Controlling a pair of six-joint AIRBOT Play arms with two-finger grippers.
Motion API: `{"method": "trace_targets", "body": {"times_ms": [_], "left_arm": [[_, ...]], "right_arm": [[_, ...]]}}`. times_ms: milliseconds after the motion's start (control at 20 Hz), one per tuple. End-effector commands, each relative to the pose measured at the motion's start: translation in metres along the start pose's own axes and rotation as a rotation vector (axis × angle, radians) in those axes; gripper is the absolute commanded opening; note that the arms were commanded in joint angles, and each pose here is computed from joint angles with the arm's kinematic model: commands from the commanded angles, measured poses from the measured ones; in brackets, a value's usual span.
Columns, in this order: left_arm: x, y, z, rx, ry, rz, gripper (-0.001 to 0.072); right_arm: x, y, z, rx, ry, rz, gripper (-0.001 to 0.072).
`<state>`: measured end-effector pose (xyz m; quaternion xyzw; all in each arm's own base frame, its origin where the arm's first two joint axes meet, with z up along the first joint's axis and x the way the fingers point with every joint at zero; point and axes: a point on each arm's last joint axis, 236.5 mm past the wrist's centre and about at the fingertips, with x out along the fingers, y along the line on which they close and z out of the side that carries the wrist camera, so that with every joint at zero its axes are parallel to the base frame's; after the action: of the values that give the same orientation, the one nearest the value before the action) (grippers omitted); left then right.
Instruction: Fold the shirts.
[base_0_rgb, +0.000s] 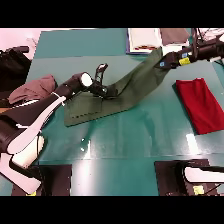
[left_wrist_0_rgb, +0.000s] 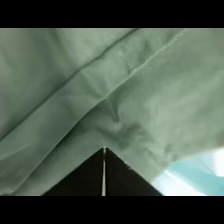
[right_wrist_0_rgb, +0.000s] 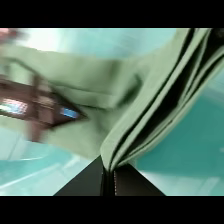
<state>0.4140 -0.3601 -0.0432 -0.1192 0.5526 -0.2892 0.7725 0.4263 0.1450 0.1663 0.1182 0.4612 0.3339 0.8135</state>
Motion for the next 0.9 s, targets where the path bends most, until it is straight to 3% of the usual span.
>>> {"method": "trace_targets", "body": {"times_ms": [0,200,350,550,750,800,850], "left_arm": [[0.016,-0.001,-0.005,0.006,0.019,-0.004,0.0029],[0.008,-0.005,0.008,0.046,-0.003,0.006,0.0029],[-0.027,0.002,0.035,0.173,-0.028,0.096,0.0029],[-0.144,0.045,0.093,0.185,-0.165,0.247,0.0029],[-0.320,0.099,0.125,0.123,-0.434,0.439,0.0029],[-0.358,0.106,0.124,0.111,-0.497,0.479,0.0029],[-0.392,0.109,0.122,0.099,-0.556,0.512,0.0029]], "right_arm": [[-0.002,0.060,0.015,-0.082,-0.016,0.052,0.0017],[0.007,0.097,0.018,-0.119,-0.023,0.094,0.0017],[0.021,0.122,0.016,-0.143,-0.019,0.131,0.0017],[0.064,0.177,0.005,-0.154,0.016,0.270,0.0017],[0.136,0.255,-0.014,-0.156,0.028,0.464,0.0019],[0.156,0.275,-0.019,-0.160,0.015,0.507,0.0039],[0.180,0.292,-0.025,-0.156,-0.001,0.529,0.0168]]}}
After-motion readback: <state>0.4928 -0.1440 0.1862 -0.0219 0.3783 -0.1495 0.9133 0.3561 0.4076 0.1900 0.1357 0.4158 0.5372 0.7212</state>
